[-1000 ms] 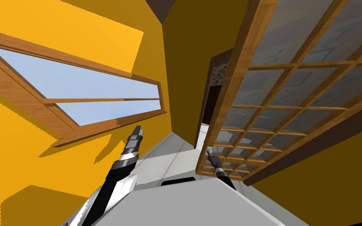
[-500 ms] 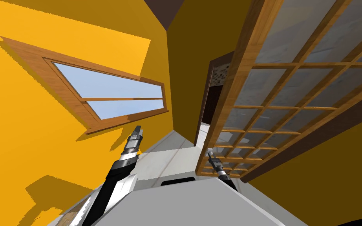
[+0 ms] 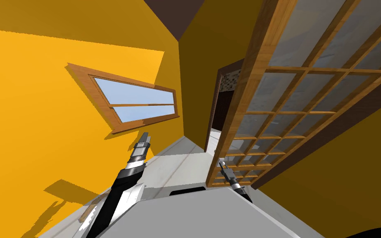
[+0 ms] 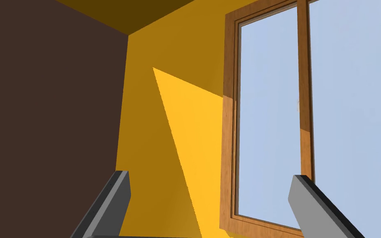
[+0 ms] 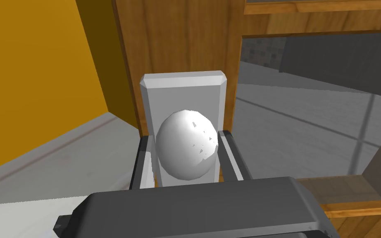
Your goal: Pull the door open
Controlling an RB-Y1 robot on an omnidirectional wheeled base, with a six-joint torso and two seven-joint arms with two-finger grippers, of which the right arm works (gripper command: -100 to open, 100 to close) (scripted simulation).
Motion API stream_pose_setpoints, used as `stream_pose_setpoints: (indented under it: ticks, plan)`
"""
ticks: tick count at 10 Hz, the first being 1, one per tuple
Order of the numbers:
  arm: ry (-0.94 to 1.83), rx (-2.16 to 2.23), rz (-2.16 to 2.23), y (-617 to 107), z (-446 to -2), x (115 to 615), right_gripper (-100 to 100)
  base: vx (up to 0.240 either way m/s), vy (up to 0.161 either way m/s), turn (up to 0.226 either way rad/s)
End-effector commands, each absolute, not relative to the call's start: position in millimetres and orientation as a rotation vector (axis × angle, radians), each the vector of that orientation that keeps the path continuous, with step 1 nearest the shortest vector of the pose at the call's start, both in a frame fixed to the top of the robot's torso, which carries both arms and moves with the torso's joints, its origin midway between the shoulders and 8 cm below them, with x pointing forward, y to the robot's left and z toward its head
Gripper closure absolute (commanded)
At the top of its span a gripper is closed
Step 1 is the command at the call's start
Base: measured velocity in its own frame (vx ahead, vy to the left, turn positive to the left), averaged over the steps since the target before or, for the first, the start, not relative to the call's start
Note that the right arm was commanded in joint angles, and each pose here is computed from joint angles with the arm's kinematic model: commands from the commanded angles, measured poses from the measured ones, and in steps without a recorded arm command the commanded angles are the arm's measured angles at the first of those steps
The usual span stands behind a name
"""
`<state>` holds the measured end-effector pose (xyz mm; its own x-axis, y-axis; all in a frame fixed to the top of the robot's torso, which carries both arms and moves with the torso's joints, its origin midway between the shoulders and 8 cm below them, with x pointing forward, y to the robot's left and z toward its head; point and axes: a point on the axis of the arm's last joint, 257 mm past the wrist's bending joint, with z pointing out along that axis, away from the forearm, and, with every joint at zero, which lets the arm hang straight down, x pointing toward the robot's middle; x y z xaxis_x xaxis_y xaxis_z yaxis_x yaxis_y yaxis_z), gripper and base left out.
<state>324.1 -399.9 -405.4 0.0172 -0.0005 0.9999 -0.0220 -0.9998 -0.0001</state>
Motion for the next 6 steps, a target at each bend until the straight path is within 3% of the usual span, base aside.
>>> stream_pose_setpoints:
  ticks: [1,6]
  plan:
    - [-0.011,2.231,2.201,-400,-405,320,100,-0.136,-0.009,0.156]
    - [0.029,2.239,2.227,-400,-402,308,100,-0.189,-0.047,0.124]
